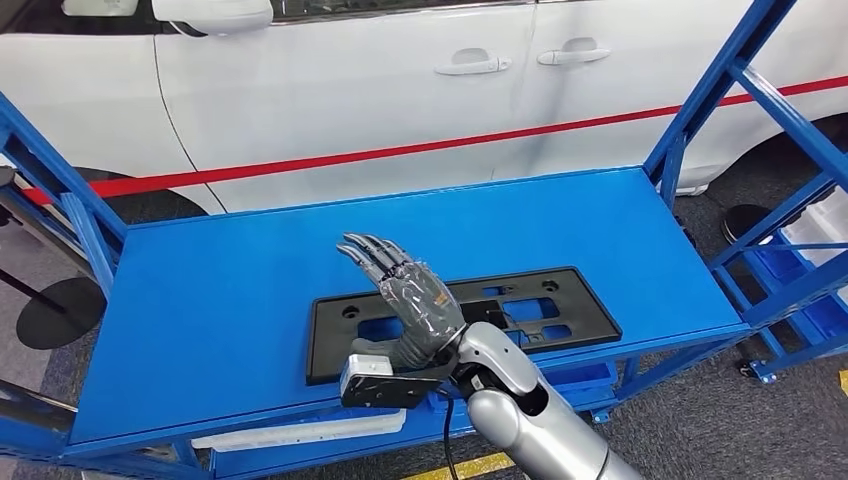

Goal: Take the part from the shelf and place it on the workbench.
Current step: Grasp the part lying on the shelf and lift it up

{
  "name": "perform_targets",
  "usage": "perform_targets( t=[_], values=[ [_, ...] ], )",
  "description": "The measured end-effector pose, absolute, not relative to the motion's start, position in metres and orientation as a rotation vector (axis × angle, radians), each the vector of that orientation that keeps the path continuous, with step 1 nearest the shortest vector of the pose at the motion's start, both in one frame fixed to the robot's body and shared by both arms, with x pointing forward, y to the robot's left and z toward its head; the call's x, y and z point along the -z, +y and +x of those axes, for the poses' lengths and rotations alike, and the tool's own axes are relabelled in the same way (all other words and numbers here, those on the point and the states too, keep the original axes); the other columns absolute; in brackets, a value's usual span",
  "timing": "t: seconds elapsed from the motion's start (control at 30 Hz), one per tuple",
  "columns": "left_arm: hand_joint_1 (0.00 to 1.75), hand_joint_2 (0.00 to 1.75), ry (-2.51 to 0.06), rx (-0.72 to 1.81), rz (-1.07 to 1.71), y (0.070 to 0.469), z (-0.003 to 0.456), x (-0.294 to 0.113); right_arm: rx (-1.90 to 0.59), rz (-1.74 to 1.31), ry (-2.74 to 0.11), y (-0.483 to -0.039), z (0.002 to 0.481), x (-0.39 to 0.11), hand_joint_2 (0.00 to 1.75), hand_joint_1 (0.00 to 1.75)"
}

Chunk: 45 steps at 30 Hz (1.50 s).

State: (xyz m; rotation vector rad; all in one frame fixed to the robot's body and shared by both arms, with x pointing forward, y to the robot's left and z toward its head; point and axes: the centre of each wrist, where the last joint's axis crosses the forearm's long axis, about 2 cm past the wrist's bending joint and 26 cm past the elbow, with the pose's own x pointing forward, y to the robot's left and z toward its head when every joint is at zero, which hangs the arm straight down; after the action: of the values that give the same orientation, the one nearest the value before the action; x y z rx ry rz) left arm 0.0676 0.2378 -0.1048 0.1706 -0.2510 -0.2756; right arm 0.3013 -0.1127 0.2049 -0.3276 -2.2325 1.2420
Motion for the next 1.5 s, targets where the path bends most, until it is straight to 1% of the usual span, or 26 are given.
perform_targets(
  t=[0.3, 1.2, 1.5],
  values=[
    [0.00, 0.00, -0.227, 0.224, 0.152, 0.239, 0.065, 0.105, -1.310, -0.335, -2.209, -0.120, 0.315, -0.204, 1.75, 0.00],
    [0.00, 0.00, -0.231, 0.227, 0.184, 0.242, 0.060, 0.106, -1.378, -0.286, -2.181, -0.114, 0.319, -0.198, 1.75, 0.00],
    [0.00, 0.00, -0.236, 0.237, 0.182, 0.241, 0.061, 0.106, -1.421, -0.370, -2.156, -0.113, 0.324, -0.203, 1.75, 0.00]
  ],
)
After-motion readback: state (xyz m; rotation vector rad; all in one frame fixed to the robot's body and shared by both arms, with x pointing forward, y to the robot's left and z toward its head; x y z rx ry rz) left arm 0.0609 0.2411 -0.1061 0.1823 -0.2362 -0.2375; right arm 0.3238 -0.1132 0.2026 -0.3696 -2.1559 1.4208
